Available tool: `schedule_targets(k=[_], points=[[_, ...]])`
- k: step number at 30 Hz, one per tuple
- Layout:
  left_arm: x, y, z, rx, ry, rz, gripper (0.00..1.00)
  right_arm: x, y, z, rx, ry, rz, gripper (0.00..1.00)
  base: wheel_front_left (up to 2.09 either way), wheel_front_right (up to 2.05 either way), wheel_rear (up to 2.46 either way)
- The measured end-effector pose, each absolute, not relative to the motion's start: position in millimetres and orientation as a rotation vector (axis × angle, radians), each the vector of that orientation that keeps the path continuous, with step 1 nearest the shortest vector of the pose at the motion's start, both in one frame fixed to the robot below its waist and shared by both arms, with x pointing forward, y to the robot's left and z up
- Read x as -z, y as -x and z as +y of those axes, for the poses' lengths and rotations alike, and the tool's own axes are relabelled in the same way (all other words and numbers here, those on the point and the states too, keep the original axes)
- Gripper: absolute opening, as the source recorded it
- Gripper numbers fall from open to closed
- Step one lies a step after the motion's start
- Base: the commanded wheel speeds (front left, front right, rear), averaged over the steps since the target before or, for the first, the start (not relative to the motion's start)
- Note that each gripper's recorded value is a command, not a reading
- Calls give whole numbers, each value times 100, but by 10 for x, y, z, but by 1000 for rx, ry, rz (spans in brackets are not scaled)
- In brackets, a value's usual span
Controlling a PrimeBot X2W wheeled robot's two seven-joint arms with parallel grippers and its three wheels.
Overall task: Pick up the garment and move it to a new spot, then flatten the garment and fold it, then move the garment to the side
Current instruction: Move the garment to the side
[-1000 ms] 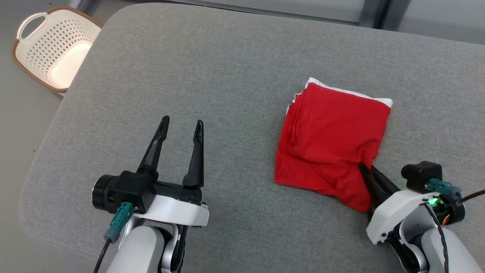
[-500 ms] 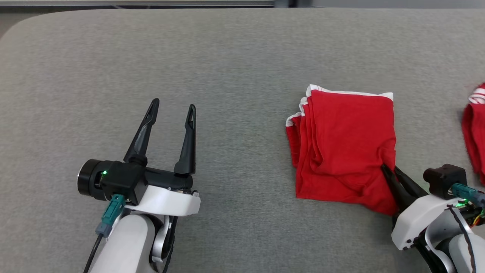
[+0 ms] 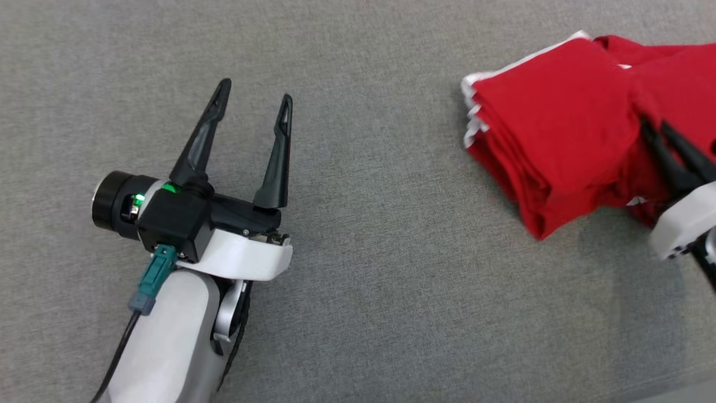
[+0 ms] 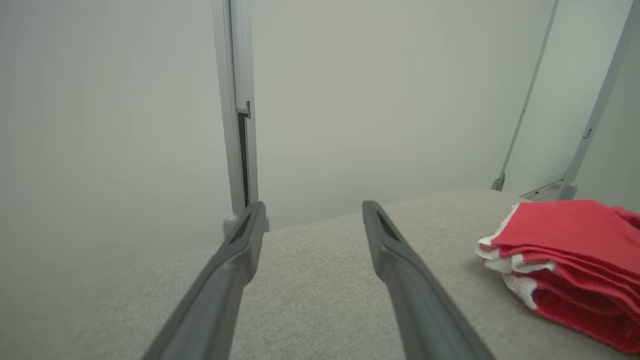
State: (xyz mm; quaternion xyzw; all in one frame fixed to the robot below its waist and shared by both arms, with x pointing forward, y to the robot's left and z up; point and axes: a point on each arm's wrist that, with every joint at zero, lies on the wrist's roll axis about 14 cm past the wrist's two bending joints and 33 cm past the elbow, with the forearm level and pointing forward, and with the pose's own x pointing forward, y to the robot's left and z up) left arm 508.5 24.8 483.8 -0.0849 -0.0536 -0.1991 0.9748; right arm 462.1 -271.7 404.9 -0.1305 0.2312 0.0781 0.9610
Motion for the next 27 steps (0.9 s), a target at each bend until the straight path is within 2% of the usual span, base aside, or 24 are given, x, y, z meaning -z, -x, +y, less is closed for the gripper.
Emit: schedule_targets(k=[5,11,17,27], points=[[-4702,-5198,68,449,191,-99,100,-4079,-4666,-3336,-39,340,501,0,0,0,0],[-4544,-5303,-12,472,202,-89,100,-3919,-4532,-4009,123,347,598,0,0,0,0],[-4522,-5317,15,472,190,-89,100,-3656,-4435,-4029,147,280,622,0,0,0,0],[-4733,-5268,-7,478,190,-127,100,-3660,-4378,-3880,82,266,632,0,0,0,0]])
